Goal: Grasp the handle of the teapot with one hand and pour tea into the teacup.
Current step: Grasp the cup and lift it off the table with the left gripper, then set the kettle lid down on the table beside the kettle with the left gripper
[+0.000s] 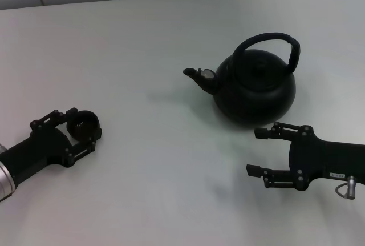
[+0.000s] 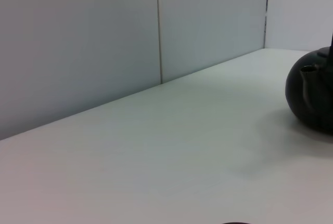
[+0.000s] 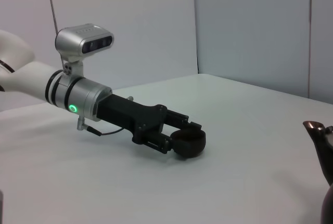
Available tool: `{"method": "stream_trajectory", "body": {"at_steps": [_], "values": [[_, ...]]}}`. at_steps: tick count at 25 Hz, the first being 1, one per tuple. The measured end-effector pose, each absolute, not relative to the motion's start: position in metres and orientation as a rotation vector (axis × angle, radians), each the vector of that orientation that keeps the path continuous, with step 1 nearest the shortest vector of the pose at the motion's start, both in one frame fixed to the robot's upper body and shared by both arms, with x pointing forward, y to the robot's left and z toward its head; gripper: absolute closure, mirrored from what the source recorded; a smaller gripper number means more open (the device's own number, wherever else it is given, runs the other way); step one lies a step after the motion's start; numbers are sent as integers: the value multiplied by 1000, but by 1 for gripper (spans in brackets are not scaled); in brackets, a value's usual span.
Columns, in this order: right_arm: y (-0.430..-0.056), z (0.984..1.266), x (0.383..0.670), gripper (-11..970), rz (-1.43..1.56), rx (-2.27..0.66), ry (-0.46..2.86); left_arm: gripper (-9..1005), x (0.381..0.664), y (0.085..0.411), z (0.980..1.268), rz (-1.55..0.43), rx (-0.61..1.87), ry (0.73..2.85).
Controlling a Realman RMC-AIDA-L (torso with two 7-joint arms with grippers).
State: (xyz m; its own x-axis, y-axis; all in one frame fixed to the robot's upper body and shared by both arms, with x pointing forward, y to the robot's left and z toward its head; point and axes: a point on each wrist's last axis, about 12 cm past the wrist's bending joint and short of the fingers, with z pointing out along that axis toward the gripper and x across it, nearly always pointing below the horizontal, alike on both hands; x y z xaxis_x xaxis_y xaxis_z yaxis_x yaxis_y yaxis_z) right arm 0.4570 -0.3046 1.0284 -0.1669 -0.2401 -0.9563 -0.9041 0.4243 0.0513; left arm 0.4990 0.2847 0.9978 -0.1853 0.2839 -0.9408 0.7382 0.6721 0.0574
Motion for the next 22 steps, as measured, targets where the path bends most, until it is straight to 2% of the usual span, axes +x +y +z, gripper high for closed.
{"method": "stream_trajectory", "body": {"at_steps": [2, 5, 7, 16, 22], "values": [[-305, 1028, 457, 173, 818, -1011, 1664, 192, 497, 284, 999, -519, 823, 1746], [-306, 1028, 456, 173, 814, -1006, 1664, 259, 496, 280, 1002, -549, 865, 1708], [-307, 1029, 456, 173, 808, -999, 1664, 303, 497, 264, 1007, -619, 989, 1642], [-309, 1029, 455, 173, 802, -986, 1662, 302, 518, 211, 1016, -737, 1181, 1552], [-307, 1029, 455, 173, 811, -989, 1654, 302, 526, 202, 1013, -690, 1190, 1584]]}}
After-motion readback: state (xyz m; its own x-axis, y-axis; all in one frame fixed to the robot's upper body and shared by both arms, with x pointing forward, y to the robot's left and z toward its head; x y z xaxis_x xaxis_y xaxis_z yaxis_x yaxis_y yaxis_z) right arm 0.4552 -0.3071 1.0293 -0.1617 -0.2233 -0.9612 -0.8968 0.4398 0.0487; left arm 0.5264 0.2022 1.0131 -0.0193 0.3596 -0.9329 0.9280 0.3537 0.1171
